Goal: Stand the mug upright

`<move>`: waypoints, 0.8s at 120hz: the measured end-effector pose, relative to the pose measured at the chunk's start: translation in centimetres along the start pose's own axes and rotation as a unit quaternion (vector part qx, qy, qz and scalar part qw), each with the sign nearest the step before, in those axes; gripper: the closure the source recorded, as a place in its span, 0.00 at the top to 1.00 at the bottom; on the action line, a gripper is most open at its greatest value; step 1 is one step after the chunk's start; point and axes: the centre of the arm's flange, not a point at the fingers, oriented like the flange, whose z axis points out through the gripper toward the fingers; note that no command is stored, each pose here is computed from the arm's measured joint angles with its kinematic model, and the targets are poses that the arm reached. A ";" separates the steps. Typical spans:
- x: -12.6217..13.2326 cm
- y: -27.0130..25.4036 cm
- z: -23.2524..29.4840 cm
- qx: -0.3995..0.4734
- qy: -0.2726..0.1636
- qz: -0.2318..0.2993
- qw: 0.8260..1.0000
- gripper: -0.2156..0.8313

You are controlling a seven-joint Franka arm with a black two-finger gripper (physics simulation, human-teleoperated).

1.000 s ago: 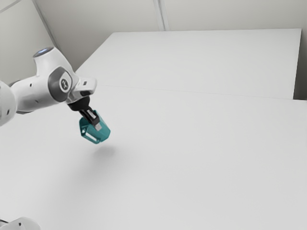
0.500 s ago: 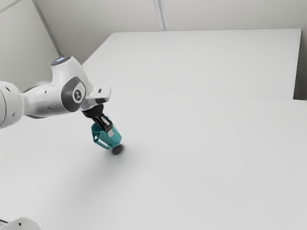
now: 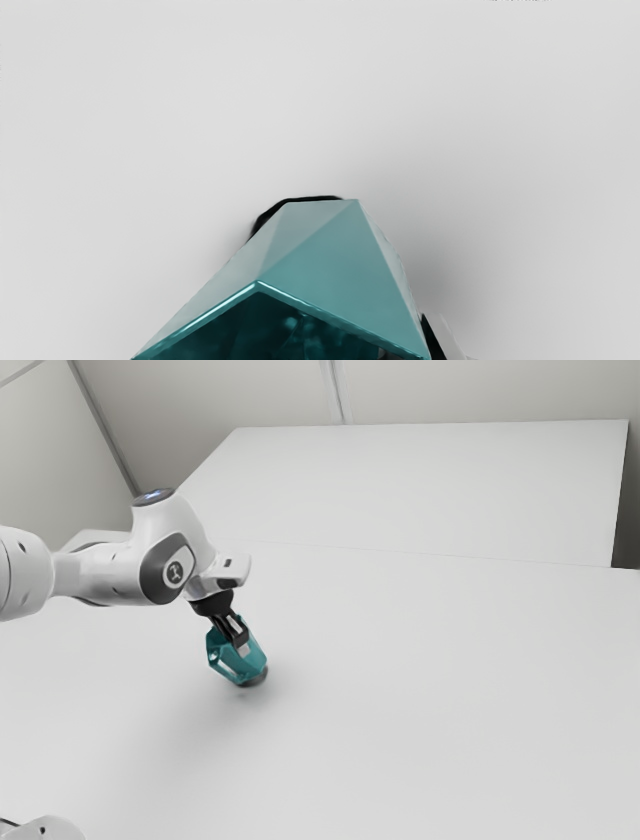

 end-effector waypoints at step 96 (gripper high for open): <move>3.5 0.9 -10.4 0.070 0.014 -0.003 0.997 0.78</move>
